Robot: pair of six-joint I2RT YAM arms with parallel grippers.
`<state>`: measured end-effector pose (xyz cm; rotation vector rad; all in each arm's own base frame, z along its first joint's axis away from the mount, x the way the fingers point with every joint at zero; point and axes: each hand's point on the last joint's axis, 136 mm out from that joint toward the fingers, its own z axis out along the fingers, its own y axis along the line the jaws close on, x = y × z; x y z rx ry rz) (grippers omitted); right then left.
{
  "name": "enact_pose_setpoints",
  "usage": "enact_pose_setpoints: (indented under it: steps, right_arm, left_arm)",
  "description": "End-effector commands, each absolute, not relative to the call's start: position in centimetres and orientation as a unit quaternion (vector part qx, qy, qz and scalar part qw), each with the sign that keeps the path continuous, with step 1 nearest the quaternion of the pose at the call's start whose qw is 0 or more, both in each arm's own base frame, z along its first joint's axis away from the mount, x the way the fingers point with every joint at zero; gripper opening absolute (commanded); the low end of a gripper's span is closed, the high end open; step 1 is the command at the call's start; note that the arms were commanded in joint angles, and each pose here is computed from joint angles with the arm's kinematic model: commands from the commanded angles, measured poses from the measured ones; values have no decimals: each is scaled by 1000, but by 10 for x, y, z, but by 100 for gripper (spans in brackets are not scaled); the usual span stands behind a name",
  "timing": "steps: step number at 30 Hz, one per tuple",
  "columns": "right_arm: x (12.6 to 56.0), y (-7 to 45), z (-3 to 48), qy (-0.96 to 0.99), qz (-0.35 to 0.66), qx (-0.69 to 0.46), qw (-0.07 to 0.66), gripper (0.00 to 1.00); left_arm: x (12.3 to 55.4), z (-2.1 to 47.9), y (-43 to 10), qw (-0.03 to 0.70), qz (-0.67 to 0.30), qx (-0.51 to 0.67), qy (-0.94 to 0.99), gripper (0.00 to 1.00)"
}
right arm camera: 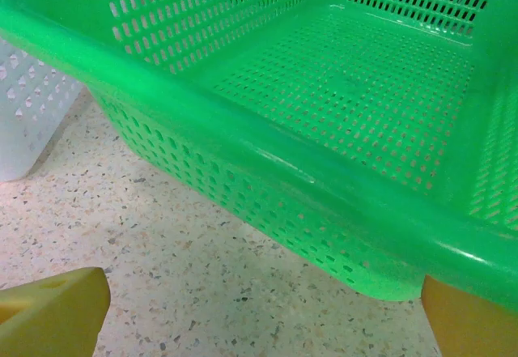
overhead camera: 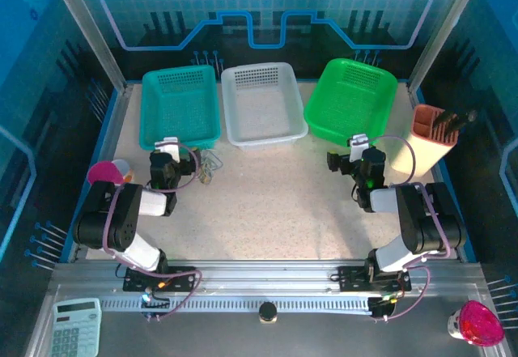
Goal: Untangle the cables
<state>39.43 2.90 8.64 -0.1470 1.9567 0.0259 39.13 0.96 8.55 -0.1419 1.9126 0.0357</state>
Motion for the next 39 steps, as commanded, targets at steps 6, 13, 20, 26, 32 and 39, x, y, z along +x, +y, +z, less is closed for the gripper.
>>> enact_pose_setpoints:
  steps: [6,13,20,26,32,39]
  right_arm:
    - [400,30,97,817,9,-66,573,100]
    - [400,30,97,817,11,-66,572,100]
    - [400,29,97,817,10,-65,573,100]
    - [398,28,107,813,3,-60,579,100]
    - [391,23,130,836,-4,-31,548,100]
    - [364,32,173,836,59,12,545,100]
  left_arm:
    - [397,97,11,588,10,-70,806,99]
    - [398,96,12,586,9,-72,807,99]
    - [397,96,12,587,8,-71,807,99]
    - [394,105,-6,594,-16,-25,804,99]
    - [384,135,-1,603,4,-41,796,99]
    - [384,180,-1,601,-8,-55,798,99]
